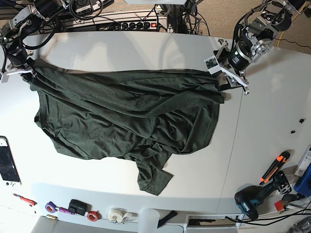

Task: Layout the t-shirt on the table in an organized manner, then fold the t-shirt properly
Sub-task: 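Pull the held shirt corner away from the right gripper with the left gripper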

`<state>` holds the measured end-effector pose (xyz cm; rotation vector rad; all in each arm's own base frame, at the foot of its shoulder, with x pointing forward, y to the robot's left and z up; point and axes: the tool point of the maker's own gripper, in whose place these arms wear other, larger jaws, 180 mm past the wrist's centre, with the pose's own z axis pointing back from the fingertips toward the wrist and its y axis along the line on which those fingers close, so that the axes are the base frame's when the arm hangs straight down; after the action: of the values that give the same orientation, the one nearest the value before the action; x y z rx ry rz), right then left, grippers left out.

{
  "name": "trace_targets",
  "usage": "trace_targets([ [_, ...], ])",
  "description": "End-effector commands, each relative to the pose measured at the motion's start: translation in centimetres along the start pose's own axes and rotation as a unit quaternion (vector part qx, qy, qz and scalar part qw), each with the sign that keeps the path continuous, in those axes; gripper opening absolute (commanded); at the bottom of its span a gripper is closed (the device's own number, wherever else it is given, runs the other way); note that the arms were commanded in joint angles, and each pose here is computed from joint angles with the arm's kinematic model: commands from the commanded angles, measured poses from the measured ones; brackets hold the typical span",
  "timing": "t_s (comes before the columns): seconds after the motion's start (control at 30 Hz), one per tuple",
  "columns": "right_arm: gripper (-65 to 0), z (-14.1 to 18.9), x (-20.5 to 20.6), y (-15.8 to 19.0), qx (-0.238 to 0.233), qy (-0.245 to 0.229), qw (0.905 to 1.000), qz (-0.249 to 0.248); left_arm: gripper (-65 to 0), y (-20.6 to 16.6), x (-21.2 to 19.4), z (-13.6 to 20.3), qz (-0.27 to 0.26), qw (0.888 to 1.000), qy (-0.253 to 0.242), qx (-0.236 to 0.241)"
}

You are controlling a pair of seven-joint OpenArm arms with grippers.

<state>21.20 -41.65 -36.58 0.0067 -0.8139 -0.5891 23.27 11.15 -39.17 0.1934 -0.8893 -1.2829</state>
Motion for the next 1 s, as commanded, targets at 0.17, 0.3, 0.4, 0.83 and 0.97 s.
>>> trace_targets([
  [0.17, -65.0, 0.5, 2.1, -0.1, 0.000, -0.031, 0.9995, 0.009, -30.5, -1.5, 0.7, 0.0, -0.007, 0.999, -0.015, -0.044],
  [0.3, -65.0, 0.5, 2.1, -0.1, 0.000, -0.030, 0.9995, 0.009, -30.5, -2.3, 1.8, -0.3, -0.020, 0.998, -0.030, -0.056],
  [0.4, -65.0, 0.5, 2.1, -0.1, 0.000, -0.030, 0.9995, 0.009, -30.5, -3.1, 3.1, -0.6, -0.038, 0.996, -0.045, -0.069],
  [0.83, -65.0, 0.5, 2.0, -0.1, 0.000, -0.028, 0.9996, 0.009, -30.5, -2.0, 0.7, -2.5, -0.066, 0.996, 0.017, -0.053],
  [0.97, -65.0, 0.5, 2.1, -0.1, 0.000, -0.028, 0.9996, 0.009, -30.5, -2.8, -1.6, -2.8, -0.068, 0.994, 0.050, -0.067],
])
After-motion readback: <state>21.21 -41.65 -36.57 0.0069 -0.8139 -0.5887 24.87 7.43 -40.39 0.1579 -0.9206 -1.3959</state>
